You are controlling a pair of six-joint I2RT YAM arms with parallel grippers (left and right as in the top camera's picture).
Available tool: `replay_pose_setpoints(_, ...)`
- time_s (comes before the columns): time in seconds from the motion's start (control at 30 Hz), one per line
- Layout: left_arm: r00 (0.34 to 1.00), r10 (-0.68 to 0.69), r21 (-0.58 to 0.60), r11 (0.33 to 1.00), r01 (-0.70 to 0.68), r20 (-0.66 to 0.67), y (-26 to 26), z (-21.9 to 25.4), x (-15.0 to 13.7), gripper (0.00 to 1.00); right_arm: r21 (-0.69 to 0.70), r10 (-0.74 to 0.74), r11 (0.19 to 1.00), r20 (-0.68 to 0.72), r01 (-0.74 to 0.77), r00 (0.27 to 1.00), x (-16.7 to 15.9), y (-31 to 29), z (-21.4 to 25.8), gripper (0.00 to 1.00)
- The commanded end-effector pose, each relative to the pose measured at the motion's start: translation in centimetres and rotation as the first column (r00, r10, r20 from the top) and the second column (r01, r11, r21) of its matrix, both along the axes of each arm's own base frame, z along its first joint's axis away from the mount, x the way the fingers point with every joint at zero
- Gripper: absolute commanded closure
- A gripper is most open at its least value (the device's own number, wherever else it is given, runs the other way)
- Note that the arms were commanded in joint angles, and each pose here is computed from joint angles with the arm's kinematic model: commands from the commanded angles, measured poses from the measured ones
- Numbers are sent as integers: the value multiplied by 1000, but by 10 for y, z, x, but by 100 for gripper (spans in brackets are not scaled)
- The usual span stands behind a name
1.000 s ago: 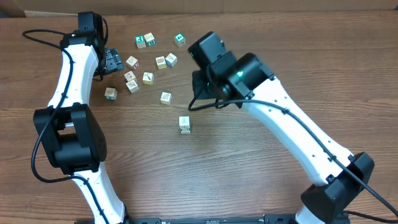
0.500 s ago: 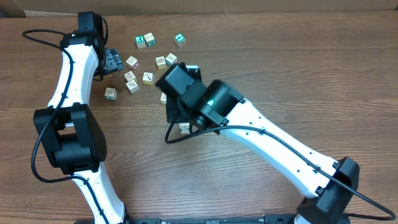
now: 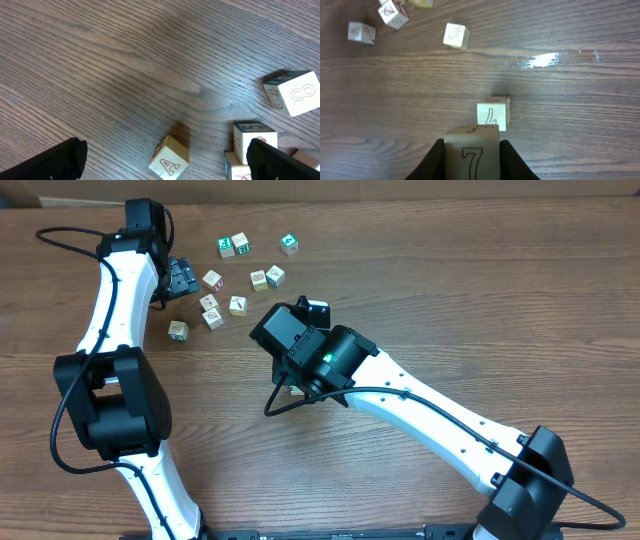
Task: Form a tower
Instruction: 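Lift the 7 block and carry it over the stack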
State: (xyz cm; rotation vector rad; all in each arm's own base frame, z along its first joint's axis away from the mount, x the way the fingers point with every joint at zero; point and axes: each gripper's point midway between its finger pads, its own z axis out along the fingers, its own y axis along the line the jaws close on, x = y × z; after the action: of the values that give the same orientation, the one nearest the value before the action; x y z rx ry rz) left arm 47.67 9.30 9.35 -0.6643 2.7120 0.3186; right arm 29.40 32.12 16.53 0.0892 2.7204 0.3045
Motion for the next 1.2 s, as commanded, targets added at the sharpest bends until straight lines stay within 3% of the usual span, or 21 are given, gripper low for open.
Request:
replay_pose_setpoints(0.0,1000,-15,-1,1000,15,-9,-2,-3,1,0,-6,-47,999,21,47,999,4,-5,-1,93)
replay_pose_setpoints(0.77,1000,-15,-1,1000,15,-9,-2,-3,1,0,-110,-45,993,-49,39,998,8,-1,-56,88)
replay_pose_setpoints(1.17,1000,-15,-1,1000,15,-9,-2,-3,1,0,-99,-38,995,-55,32,998,7,2,-57,88)
